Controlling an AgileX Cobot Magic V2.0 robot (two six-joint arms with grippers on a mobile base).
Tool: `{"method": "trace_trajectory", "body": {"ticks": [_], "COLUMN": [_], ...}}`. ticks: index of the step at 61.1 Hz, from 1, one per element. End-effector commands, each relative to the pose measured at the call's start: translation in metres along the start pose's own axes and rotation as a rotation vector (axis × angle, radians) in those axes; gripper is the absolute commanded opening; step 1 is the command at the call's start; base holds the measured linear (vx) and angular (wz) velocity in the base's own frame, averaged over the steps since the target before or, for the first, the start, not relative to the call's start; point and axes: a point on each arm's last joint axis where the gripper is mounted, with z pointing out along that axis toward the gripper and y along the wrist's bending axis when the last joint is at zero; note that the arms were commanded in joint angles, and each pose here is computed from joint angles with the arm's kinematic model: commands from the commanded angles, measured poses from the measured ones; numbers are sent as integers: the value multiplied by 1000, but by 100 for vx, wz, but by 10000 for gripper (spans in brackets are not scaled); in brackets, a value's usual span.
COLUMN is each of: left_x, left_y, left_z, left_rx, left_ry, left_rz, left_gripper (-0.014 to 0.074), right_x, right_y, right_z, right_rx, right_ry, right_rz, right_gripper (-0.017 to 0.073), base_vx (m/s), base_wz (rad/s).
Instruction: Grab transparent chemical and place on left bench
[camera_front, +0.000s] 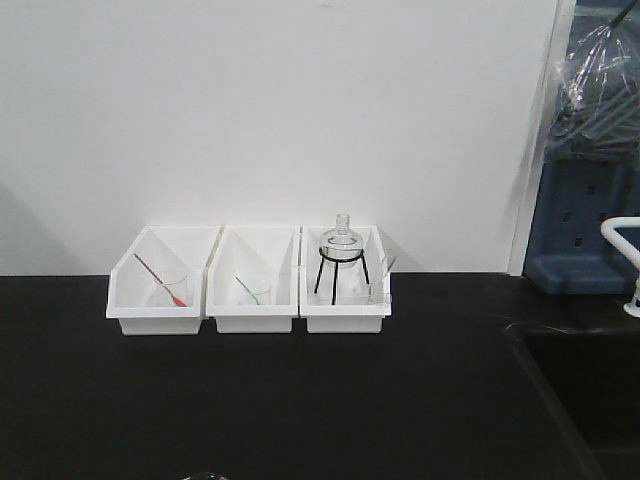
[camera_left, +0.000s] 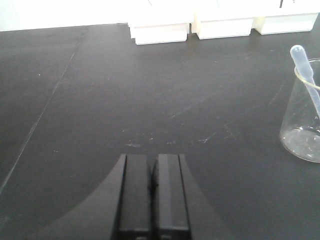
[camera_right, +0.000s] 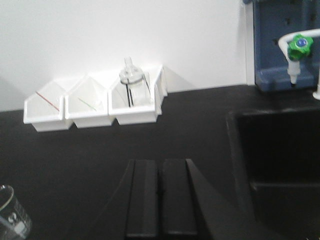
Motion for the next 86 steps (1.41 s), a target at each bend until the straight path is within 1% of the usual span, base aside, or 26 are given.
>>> {"method": "trace_trajectory", "body": {"ticks": [1,5,8,13,17,20,26,27,30,31,36,40,41,42,47,48,56,86], "left_x": [-3,-3,-3,-3,-3,-3,-3,-3,-3,-3,-3,-3,-3,-3,-3,-3,-3,-3], "left_y": [0,0,0,0,0,0,0,0,0,0,0,0,0,0,0,0,0,0], "left_z": [-1,-1,-1,-1,-1,-1,-1,-1,-1,-1,-1,-1,-1,-1,-1,-1,-1,-1], "left_rx": [-2,-2,-2,-2,-2,-2,-2,-2,-2,-2,-2,-2,-2,-2,-2,-2,-2,-2], "left_ry": [-81,-81,-81,-81,-81,-81,-81,-81,-81,-81,-81,-81,-81,-81,-81,-81,-81,-81], "left_rz": [-9,-9,-9,-9,-9,-9,-9,-9,-9,-9,-9,-9,-9,-9,-9,-9,-9,-9], "left_gripper": [-3,-3,-3,-3,-3,-3,-3,-3,-3,-3,-3,-3,-3,-3,-3,-3,-3,-3], "right_x": [-2,16,28,45,56,64,83,87,99,102,120,129,131,132,134,138,142,143], "right_y": [17,23,28,30,29,27,19,17,12,11,5,2,2,2,2,1,0,0], "right_z": [14,27,34,43,48,52,58,59,62,63,65,65,65,65,62,57,51,51], "right_rx": [-64,-71,-99,-110,-106,-80,-12,-2,33,47,82,98,102,105,118,140,161,160], "right_ry": [-129,-150,-183,-217,-241,-245,-227,-222,-208,-206,-207,-213,-215,-218,-201,-191,-186,-179], "right_rz": [-80,-132,-126,-44,-12,9,103,132,164,152,161,133,101,89,-19,-74,-68,-62], "right_gripper": [-1,-1,-1,-1,-1,-1,-1,-1,-1,-1,-1,-1,-1,-1,-1,-1,-1,-1], "base_vx": [0,0,0,0,0,0,0,0,0,0,0,0,0,0,0,0,0,0], "base_wz": [0,0,0,0,0,0,0,0,0,0,0,0,0,0,0,0,0,0]}}
